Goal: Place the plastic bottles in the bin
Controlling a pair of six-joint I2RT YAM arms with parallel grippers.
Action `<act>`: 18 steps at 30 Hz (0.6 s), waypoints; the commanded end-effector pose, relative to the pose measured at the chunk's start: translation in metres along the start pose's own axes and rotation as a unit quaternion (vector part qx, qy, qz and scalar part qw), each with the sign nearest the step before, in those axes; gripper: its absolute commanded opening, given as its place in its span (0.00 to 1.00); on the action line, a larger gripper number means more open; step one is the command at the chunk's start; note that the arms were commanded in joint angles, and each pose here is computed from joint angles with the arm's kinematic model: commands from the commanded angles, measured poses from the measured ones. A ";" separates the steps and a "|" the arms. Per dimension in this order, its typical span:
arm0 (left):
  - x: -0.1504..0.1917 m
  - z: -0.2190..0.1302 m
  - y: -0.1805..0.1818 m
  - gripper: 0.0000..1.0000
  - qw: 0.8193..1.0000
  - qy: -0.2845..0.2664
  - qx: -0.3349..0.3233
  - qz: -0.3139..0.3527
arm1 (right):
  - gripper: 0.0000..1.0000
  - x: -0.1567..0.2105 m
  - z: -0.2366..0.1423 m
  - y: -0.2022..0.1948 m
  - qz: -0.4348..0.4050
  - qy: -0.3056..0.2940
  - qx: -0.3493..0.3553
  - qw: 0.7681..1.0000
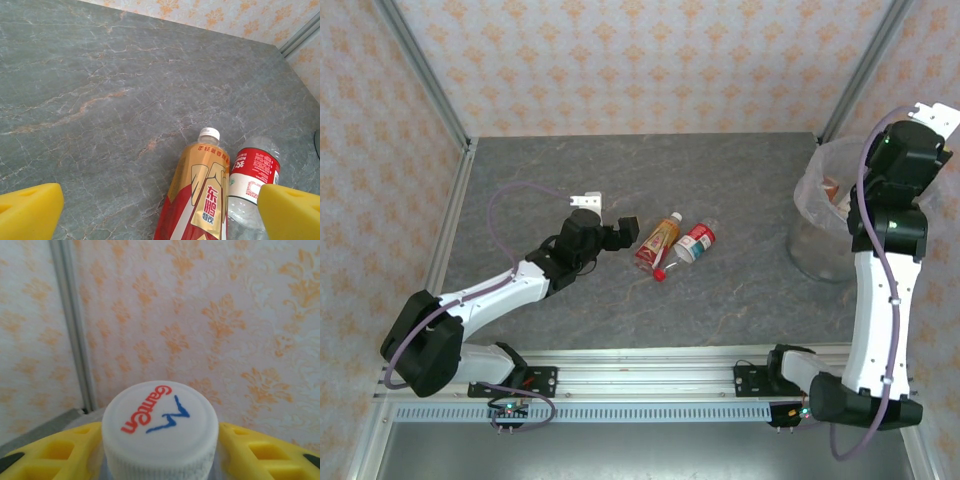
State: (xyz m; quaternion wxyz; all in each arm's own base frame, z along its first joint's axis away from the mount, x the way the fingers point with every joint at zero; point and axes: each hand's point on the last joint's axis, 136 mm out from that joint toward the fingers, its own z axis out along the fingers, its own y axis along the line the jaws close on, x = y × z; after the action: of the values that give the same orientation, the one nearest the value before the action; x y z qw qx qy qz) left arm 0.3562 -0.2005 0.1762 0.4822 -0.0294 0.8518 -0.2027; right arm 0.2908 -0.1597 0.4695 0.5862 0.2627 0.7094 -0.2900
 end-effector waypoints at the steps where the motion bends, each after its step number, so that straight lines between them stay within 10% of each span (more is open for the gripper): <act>1: -0.007 0.000 0.003 1.00 1.000 -0.001 -0.011 -0.004 | 0.39 0.020 0.019 -0.009 -0.053 0.027 0.043 0.997; 7: -0.003 0.000 0.005 1.00 1.000 0.008 -0.012 -0.004 | 0.48 0.054 0.048 -0.012 -0.113 0.060 0.093 0.987; 12: 0.004 -0.001 0.007 1.00 1.000 0.021 -0.013 -0.004 | 0.85 0.075 0.059 -0.020 -0.156 0.107 0.142 0.972; 18: 0.009 -0.003 0.012 1.00 0.999 0.028 -0.021 -0.005 | 0.99 0.078 0.047 -0.006 -0.111 0.123 0.086 0.982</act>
State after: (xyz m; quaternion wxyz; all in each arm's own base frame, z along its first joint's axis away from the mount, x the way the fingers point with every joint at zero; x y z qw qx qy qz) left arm 0.3511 -0.1952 0.1633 0.4601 -0.0287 0.8671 -0.1889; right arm 0.3168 -0.2049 0.3648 0.4054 0.2449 0.7808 -0.4074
